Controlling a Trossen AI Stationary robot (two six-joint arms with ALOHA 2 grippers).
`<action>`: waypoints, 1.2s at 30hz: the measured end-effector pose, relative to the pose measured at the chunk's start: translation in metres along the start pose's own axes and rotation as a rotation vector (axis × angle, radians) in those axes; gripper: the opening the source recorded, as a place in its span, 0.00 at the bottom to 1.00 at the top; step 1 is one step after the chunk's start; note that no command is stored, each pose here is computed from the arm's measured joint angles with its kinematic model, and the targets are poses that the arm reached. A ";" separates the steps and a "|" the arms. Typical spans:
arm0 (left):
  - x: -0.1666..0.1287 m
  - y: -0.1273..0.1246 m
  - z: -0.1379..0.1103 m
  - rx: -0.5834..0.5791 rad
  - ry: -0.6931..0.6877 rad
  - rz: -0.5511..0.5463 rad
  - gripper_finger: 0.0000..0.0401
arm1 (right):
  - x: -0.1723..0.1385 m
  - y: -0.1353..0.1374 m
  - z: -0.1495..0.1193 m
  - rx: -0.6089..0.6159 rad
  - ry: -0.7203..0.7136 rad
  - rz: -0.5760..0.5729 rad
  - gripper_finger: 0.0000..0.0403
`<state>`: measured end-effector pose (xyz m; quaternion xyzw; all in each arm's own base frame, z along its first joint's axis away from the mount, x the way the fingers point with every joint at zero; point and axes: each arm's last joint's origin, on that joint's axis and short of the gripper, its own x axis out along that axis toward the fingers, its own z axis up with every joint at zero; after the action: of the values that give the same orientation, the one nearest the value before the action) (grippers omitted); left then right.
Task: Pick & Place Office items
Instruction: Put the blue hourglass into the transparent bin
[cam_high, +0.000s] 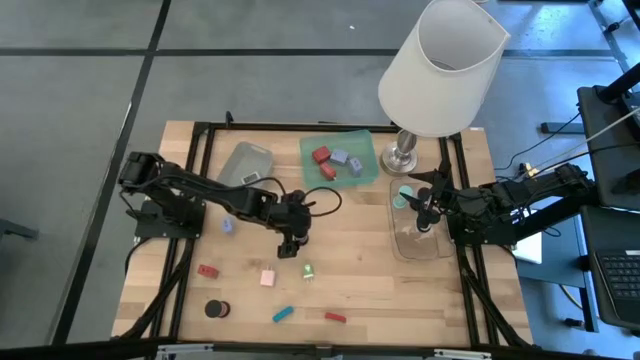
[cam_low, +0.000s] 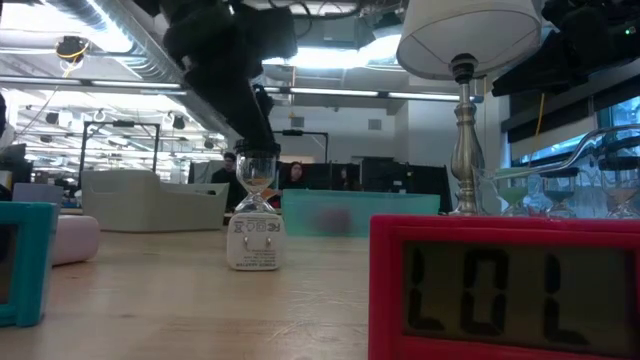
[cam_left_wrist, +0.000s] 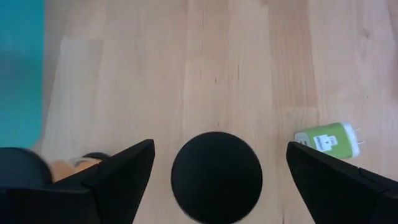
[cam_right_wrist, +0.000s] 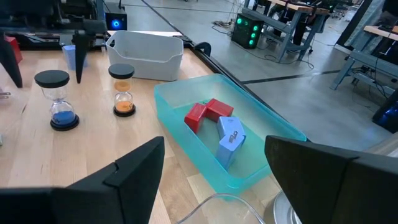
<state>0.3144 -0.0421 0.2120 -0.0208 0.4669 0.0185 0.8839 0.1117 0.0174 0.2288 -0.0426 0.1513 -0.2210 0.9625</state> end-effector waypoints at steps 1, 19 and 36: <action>0.002 0.000 -0.001 0.001 0.015 0.002 0.91 | 0.000 0.000 0.000 0.000 0.000 0.000 0.70; 0.013 0.000 -0.006 -0.080 0.065 0.034 0.80 | 0.000 0.000 0.000 0.000 0.000 0.000 0.70; 0.007 0.000 0.003 -0.099 0.025 0.059 0.51 | 0.000 0.000 0.000 0.000 0.000 0.000 0.70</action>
<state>0.3206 -0.0416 0.2079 -0.0511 0.4769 0.0674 0.8749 0.1117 0.0174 0.2287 -0.0426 0.1515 -0.2209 0.9625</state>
